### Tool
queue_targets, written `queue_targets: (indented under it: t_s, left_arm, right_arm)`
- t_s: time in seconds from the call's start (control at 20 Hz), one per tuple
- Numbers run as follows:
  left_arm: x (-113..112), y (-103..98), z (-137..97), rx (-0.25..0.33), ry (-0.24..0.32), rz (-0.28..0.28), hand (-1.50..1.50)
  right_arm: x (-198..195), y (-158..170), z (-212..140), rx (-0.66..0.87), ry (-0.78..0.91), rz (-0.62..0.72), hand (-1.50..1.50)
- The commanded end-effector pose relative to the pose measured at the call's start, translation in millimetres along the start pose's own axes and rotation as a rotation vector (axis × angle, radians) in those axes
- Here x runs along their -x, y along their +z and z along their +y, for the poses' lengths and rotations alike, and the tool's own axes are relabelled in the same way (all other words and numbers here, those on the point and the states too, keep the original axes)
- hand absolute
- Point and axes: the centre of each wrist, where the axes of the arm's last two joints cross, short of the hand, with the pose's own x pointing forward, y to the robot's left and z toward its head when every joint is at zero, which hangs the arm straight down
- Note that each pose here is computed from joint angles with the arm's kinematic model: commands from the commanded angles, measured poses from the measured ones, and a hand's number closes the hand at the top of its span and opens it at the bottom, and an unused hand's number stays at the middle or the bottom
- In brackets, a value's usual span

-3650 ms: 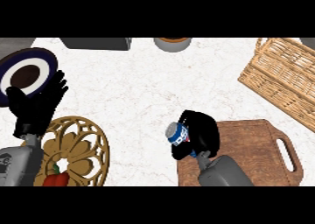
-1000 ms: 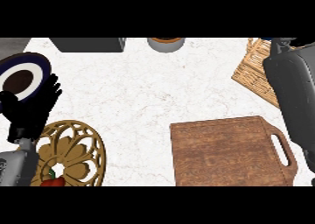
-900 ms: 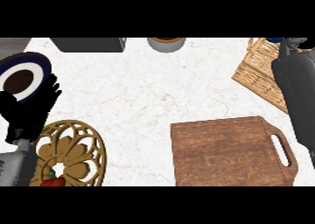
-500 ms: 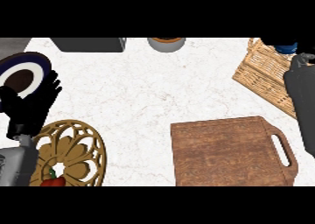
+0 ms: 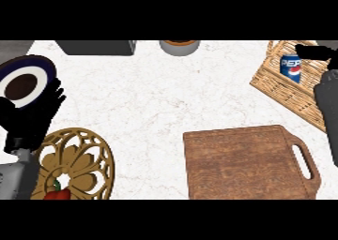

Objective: Pick the can from the cutting board and place it in the basket

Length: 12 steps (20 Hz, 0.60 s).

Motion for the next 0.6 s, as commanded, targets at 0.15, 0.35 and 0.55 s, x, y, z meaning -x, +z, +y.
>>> queue_targets:
  t_s: [0.15, 0.35, 0.55]
  left_arm:
    - [-9.4, 2.9, 4.2, 0.007, 0.004, -0.006, 0.0]
    - [-6.3, -4.2, 4.5, 0.0, 0.018, 0.0, 0.0]
    - [3.7, 0.7, 6.6, -0.017, 0.008, 0.025, 0.0]
  right_arm:
    - [8.2, -25.0, -7.0, 0.018, -0.094, -0.064, -1.5]
    - [5.3, -40.3, -37.4, 0.134, -0.24, 0.06, -1.5]
    - [18.7, -26.4, -42.1, 0.221, -0.411, 0.15, -1.5]
